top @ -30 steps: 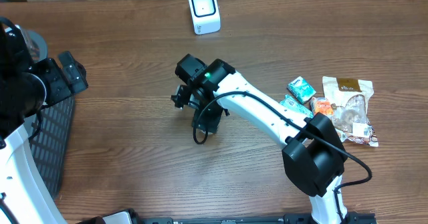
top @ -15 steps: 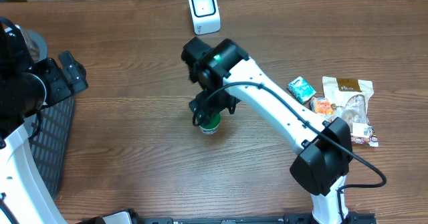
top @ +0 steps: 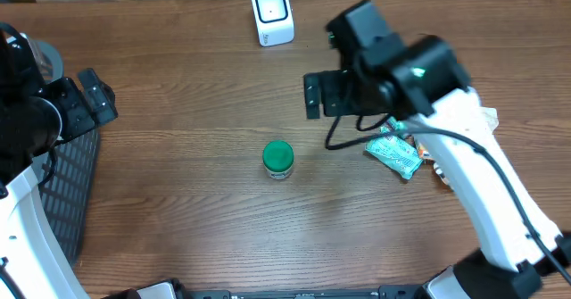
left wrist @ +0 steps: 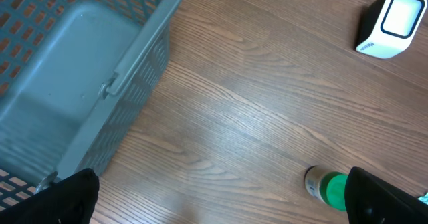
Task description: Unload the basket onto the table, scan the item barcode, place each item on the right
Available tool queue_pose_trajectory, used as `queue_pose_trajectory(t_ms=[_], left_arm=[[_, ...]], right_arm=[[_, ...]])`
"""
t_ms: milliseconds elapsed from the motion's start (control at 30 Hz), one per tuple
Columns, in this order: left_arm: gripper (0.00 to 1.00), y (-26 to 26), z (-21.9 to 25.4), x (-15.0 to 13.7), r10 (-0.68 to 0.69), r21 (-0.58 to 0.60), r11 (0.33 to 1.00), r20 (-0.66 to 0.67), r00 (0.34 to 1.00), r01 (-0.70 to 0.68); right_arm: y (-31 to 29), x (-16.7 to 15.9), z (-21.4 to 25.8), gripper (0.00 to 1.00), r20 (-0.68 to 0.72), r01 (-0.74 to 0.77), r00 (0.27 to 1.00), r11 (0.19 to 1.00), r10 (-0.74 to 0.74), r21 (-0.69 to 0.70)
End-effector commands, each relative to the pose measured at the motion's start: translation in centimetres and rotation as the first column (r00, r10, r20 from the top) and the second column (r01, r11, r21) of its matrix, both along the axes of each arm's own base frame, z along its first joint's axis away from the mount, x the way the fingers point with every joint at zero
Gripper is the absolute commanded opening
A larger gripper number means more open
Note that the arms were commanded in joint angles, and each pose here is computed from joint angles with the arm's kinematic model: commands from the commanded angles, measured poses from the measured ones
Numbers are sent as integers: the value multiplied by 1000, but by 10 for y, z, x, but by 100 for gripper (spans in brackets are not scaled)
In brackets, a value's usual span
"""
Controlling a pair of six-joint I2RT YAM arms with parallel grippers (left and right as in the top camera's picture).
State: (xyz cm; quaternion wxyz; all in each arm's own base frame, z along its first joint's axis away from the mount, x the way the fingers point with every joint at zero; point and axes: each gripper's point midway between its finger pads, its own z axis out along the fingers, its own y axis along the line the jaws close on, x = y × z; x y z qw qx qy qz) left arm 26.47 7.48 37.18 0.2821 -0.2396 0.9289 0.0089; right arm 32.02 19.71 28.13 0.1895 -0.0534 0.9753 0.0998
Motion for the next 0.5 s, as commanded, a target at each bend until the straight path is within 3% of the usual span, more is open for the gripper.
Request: queue_pose_trajectory(t_ms=[0, 300, 467], left_arm=[[100, 1, 1, 1, -15, 7, 1000, 1, 1000, 15], [100, 1, 1, 1, -15, 7, 1000, 1, 1000, 15], [100, 1, 1, 1, -14, 8, 1000, 1, 1000, 14]], right_arm=[[4, 4, -13, 100, -43, 67, 997, 998, -67, 14], [14, 20, -78, 97, -102, 61, 993, 998, -64, -30], [30, 20, -115, 94, -143, 36, 989, 999, -32, 26]])
